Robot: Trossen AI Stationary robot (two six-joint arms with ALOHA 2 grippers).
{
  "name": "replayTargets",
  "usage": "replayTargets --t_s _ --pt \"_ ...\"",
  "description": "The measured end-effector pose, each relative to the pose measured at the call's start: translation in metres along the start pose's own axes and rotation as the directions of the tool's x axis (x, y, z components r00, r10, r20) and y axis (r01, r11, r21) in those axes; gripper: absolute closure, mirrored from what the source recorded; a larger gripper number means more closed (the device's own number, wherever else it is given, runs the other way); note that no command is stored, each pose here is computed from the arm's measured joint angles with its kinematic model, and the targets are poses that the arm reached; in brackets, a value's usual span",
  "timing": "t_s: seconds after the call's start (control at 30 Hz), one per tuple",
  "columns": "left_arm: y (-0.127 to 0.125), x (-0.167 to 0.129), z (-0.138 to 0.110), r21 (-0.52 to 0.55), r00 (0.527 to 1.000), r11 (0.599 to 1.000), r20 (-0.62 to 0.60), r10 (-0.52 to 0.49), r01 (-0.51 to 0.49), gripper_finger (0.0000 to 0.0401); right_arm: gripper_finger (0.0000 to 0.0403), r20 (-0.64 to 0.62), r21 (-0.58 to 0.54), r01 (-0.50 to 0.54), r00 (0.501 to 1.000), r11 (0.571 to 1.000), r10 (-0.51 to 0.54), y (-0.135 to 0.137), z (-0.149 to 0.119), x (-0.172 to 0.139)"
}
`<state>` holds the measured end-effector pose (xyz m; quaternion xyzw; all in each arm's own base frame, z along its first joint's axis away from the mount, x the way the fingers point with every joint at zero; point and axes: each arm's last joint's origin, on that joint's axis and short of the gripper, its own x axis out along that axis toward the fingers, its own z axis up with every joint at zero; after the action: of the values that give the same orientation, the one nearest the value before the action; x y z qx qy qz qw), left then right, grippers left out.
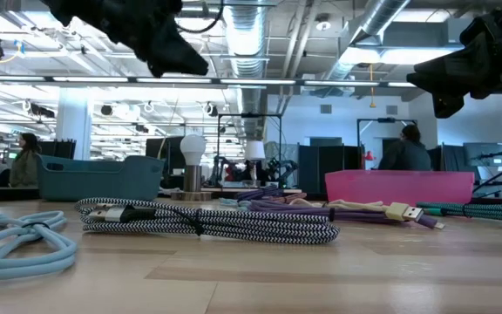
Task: Pick & Place USB Port
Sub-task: Put the plain white charger cable into the pink bin
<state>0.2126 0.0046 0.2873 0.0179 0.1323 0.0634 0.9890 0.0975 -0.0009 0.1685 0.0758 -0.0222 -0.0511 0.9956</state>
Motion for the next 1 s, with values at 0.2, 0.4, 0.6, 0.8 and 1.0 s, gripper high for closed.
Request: replayTargets --t_s 0.2,0.4,0.6,0.8,1.0 --pt "-0.017 -0.013 0.005 0.068 0.993 0.992 0.037 -0.109 0.107 0.0305 0.0295 0.001 0.000 0.000 1.000 1.000 0.000 0.000 0.000 0.000" --pt "-0.018 -0.057 0.010 0.110 0.989 0.987 0.077 -0.126 0.118 0.0336 0.0295 0.003 0.000 0.000 1.000 1.000 0.000 0.000 0.000 0.000" --pt "-0.018 -0.076 -0.006 0.106 0.981 0.983 0.106 -0.160 0.149 0.0360 0.0295 0.004 0.001 -0.001 1.000 1.000 0.001 0.000 0.000 0.000" --pt "-0.018 -0.075 -0.047 0.105 0.985 0.980 0.031 -0.172 0.168 0.0372 0.0295 0.003 0.001 -0.001 1.000 1.000 0.001 0.000 0.000 0.000" --pt "-0.015 -0.083 -0.060 0.094 0.982 0.982 0.072 -0.172 0.165 0.0385 0.0295 0.003 0.001 -0.001 1.000 1.000 0.001 0.000 0.000 0.000"
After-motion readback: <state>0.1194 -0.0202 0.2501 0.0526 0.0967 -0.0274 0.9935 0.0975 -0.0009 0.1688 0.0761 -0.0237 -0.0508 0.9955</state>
